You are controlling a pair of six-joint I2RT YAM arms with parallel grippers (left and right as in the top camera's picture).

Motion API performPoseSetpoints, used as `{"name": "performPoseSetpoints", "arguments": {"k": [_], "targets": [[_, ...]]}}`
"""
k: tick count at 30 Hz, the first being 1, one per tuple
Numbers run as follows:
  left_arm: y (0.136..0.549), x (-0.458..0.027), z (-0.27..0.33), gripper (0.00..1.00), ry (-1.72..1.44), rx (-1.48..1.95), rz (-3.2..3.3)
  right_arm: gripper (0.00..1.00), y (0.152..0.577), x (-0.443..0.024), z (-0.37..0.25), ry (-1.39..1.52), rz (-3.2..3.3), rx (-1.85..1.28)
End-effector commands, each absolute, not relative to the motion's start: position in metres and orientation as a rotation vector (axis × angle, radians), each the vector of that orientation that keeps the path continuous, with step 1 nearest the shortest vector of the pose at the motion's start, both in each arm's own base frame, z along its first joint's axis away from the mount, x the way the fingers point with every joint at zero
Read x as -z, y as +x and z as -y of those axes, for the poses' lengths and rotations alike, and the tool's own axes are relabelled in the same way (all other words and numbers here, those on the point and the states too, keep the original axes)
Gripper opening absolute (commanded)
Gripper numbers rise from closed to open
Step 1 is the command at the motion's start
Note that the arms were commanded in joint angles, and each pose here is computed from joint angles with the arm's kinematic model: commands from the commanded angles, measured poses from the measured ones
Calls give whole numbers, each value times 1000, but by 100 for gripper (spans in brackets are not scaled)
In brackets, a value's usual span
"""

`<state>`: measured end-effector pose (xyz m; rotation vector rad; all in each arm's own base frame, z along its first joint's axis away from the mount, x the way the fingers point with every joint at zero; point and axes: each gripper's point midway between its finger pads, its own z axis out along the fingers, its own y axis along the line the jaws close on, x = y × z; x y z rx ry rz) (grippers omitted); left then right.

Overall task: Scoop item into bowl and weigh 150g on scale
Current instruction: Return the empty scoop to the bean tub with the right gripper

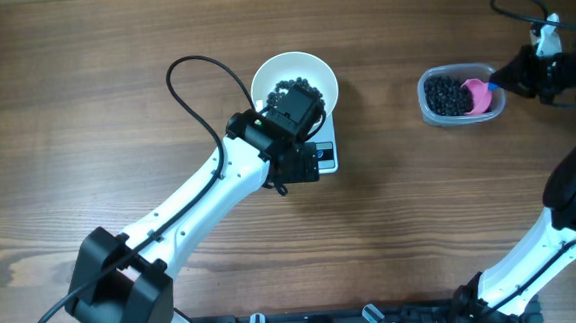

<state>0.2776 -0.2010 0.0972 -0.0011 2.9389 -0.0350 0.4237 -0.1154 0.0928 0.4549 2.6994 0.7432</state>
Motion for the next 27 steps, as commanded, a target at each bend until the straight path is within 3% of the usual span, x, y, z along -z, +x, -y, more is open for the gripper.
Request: {"name": "performPoseSetpoints", "arguments": {"k": [1, 10, 15, 22, 27], "targets": [[278, -93, 198, 100, -13, 0, -2938, 4, 413, -66, 88, 518, -2746, -871], [278, -93, 198, 100, -14, 1, -2937, 4, 444, -53, 80, 626, -2652, -822], [278, -93, 198, 100, -14, 0, -2938, 4, 414, -46, 69, 618, -2773, -862], [278, -93, 198, 100, -13, 0, -2938, 4, 435, -39, 98, 722, -2715, -649], [278, -93, 198, 100, -14, 1, -2937, 4, 406, -37, 80, 690, -2827, -745]]}}
